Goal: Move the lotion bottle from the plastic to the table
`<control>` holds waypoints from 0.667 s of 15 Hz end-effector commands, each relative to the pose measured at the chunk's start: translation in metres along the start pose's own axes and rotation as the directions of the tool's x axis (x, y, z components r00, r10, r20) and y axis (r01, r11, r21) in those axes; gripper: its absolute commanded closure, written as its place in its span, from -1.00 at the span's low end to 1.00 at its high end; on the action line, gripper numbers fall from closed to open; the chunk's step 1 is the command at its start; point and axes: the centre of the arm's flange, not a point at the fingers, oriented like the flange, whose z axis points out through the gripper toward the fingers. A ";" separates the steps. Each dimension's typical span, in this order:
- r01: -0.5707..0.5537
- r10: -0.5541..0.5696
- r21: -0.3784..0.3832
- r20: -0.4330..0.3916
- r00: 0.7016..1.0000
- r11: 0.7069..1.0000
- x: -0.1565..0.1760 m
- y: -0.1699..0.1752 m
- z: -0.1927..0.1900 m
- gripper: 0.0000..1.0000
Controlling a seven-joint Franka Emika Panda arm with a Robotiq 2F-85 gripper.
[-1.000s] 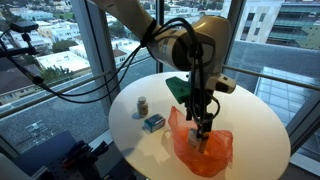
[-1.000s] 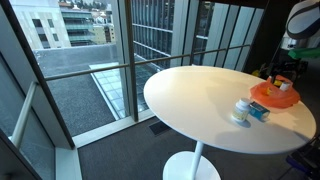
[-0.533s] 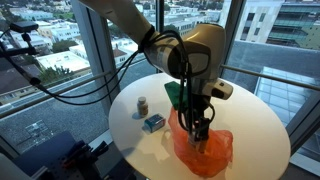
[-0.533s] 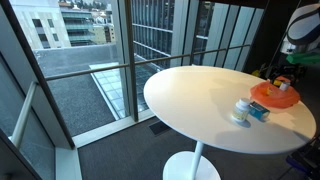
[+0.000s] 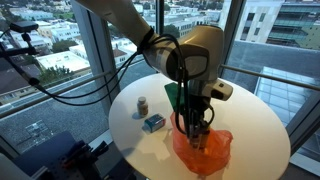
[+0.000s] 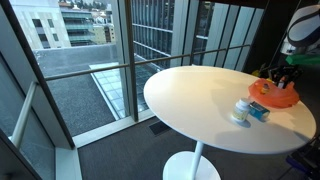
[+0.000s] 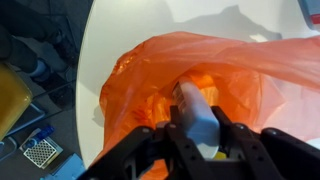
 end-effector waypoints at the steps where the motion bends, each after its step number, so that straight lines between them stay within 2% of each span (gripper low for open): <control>1: 0.022 -0.022 0.028 -0.009 1.000 0.999 -0.012 -0.001 -0.011 0.78; 6: 0.099 -0.098 0.036 -0.028 0.995 0.994 -0.030 -0.016 -0.029 0.78; 10: 0.129 -0.125 0.038 -0.077 0.989 0.991 -0.043 -0.034 -0.052 0.78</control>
